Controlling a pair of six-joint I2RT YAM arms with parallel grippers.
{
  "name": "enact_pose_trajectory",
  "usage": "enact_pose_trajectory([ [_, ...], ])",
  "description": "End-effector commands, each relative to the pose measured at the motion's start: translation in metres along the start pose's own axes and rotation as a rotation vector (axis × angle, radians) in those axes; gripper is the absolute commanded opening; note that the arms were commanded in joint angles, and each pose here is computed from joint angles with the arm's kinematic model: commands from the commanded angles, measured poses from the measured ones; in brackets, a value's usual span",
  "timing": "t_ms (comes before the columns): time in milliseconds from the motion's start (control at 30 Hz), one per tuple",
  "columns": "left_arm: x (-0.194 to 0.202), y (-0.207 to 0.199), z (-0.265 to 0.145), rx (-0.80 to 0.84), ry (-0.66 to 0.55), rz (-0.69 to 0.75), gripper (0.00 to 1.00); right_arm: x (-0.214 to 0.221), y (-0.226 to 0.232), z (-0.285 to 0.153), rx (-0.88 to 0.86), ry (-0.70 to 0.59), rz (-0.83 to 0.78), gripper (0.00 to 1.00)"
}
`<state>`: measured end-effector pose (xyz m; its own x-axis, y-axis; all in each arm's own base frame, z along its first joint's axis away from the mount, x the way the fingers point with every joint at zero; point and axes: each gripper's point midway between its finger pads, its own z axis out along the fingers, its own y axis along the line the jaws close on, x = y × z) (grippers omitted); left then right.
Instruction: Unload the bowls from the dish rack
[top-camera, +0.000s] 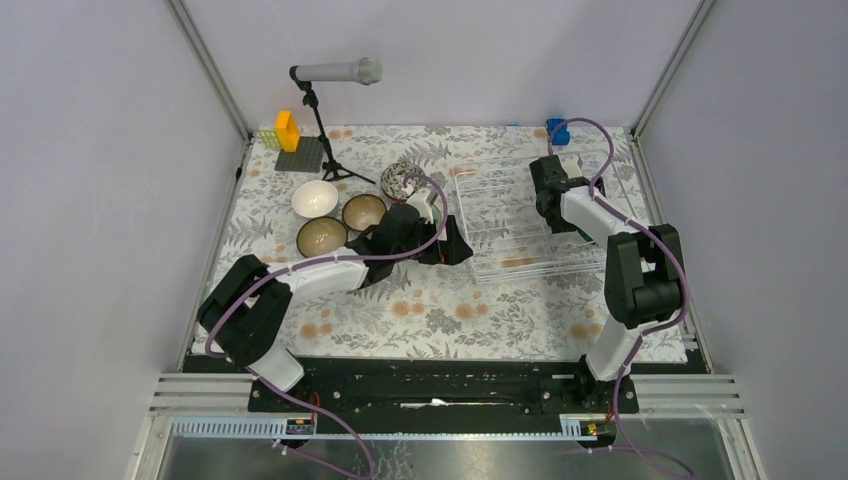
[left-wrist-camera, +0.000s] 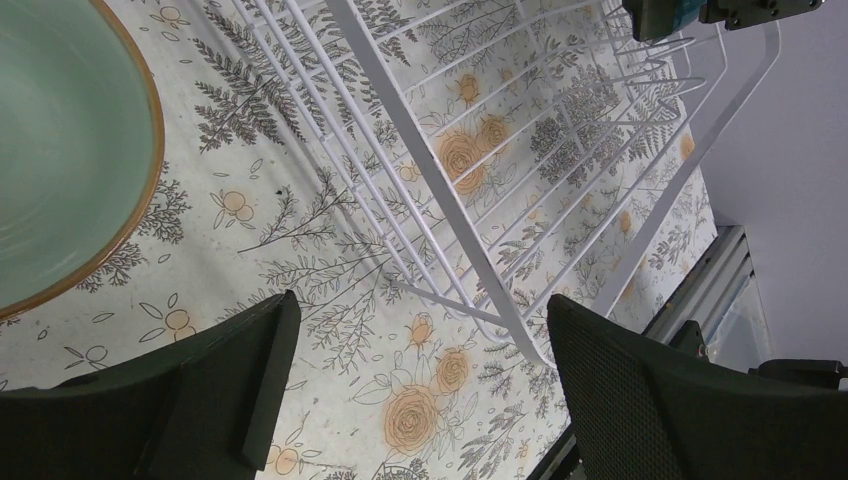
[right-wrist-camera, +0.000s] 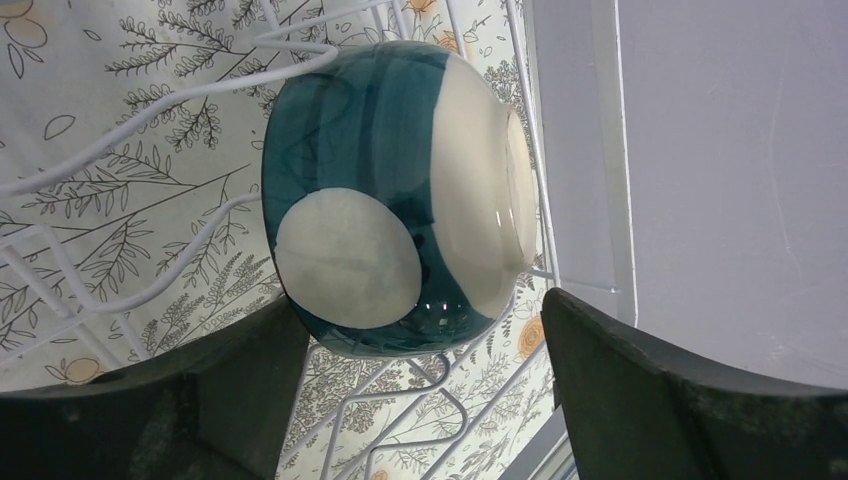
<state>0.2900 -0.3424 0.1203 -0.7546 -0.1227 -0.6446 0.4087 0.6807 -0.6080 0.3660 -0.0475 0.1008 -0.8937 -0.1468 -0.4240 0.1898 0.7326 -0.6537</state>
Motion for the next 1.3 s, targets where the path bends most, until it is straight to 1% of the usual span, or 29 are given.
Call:
enact_pose_trajectory([
  [0,-0.024,-0.013,-0.001,0.013,-0.072,0.009,0.99,-0.010,-0.015,-0.005,0.035,-0.023,0.010,0.88],
  [33,-0.024,-0.014,-0.001,0.014,-0.074,0.010,0.99,-0.012,-0.014,-0.006,0.018,-0.026,0.015,0.83],
  [133,-0.025,-0.014,-0.003,0.011,-0.078,0.010,0.99,-0.013,-0.006,-0.007,-0.043,-0.031,-0.023,0.74],
  [200,-0.026,-0.014,-0.005,0.009,-0.082,0.014,0.99,-0.013,-0.003,-0.008,-0.066,-0.029,-0.035,0.69],
  [333,-0.029,-0.016,-0.009,0.008,-0.090,0.015,0.99,-0.015,-0.009,-0.010,-0.045,-0.018,-0.054,0.59],
  [600,-0.028,-0.015,-0.012,0.004,-0.095,0.018,0.99,-0.030,-0.049,-0.020,0.140,-0.063,0.031,0.56],
  [833,-0.030,-0.015,-0.015,-0.002,-0.102,0.026,0.99,-0.034,-0.046,-0.016,0.148,-0.063,0.014,0.55],
  [1067,-0.030,-0.014,-0.016,-0.005,-0.104,0.033,0.99,-0.037,-0.064,-0.017,0.290,-0.071,0.056,0.54],
  [1200,-0.029,-0.014,-0.015,-0.002,-0.096,0.033,0.99,-0.038,-0.063,-0.011,0.329,-0.064,0.045,0.54],
  [1267,-0.027,-0.013,-0.014,-0.003,-0.092,0.034,0.99,-0.038,-0.060,-0.008,0.350,-0.062,0.067,0.54],
])
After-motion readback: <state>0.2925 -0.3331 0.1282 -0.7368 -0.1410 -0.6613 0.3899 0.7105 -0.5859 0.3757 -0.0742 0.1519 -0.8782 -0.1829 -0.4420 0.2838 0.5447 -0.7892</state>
